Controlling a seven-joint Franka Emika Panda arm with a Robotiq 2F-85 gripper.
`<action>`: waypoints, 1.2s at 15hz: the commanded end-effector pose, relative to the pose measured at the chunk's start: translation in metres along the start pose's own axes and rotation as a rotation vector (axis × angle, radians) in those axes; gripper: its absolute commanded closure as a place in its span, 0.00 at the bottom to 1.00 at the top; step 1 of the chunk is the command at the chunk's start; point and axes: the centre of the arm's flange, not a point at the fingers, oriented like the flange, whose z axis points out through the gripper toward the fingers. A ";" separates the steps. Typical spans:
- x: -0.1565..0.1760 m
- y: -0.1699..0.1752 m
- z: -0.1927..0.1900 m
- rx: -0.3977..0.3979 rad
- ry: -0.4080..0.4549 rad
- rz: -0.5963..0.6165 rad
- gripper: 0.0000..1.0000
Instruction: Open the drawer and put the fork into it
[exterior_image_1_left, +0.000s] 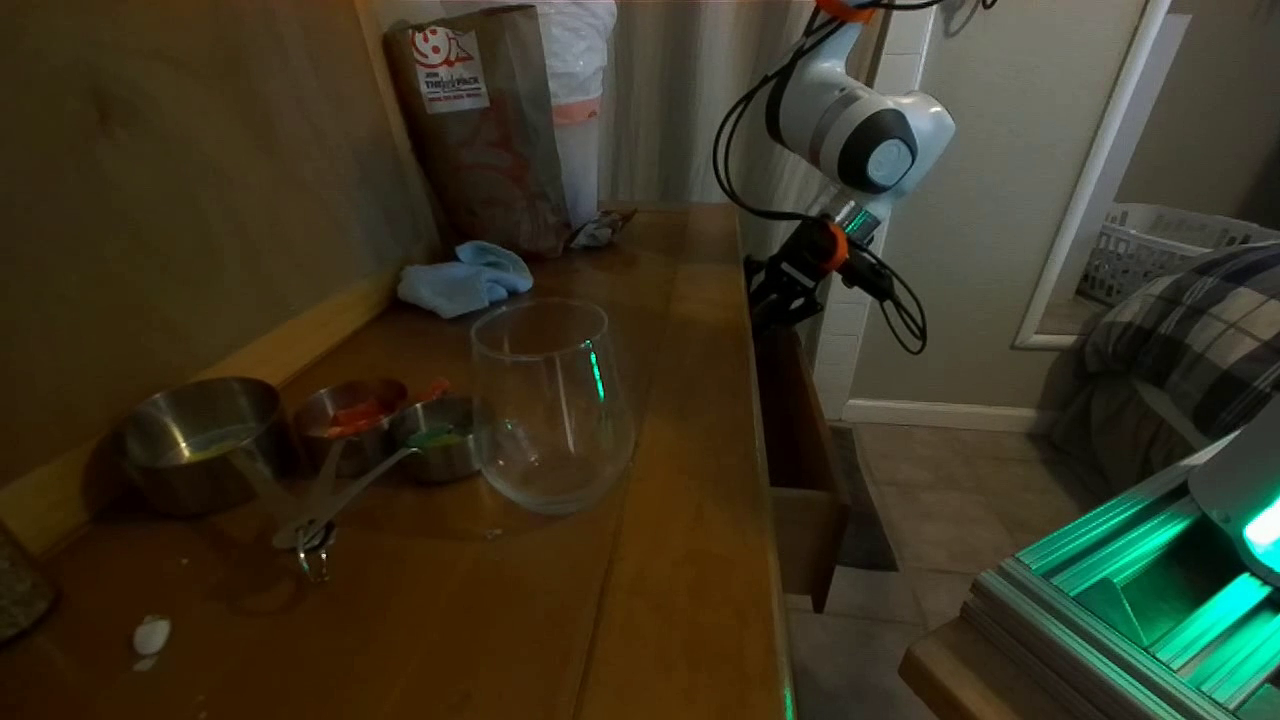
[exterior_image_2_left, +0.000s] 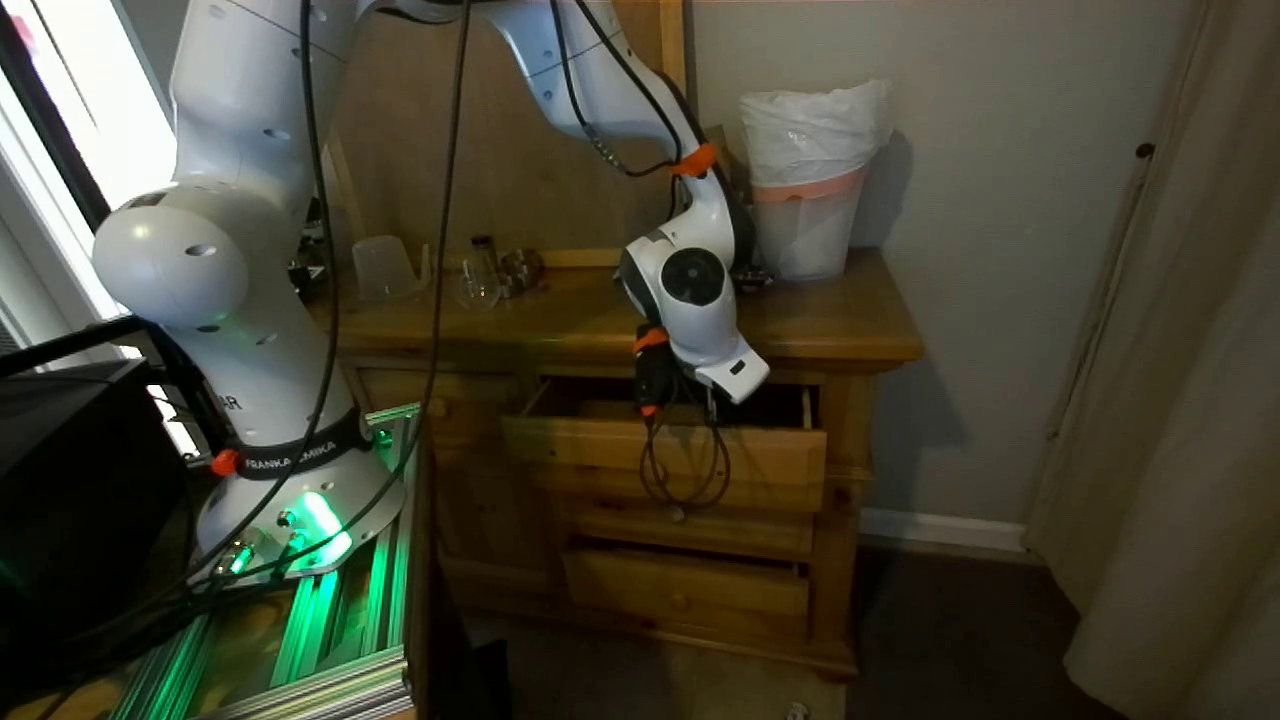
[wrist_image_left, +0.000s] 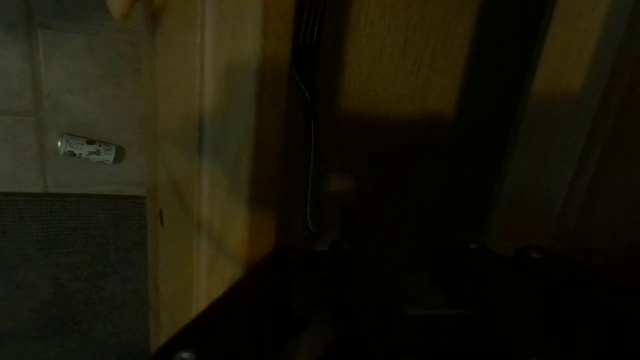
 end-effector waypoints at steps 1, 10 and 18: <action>0.000 -0.001 -0.007 -0.038 0.002 -0.016 0.37; 0.003 -0.007 -0.052 -0.078 0.096 -0.050 0.44; 0.001 -0.017 -0.098 -0.088 0.151 -0.079 0.44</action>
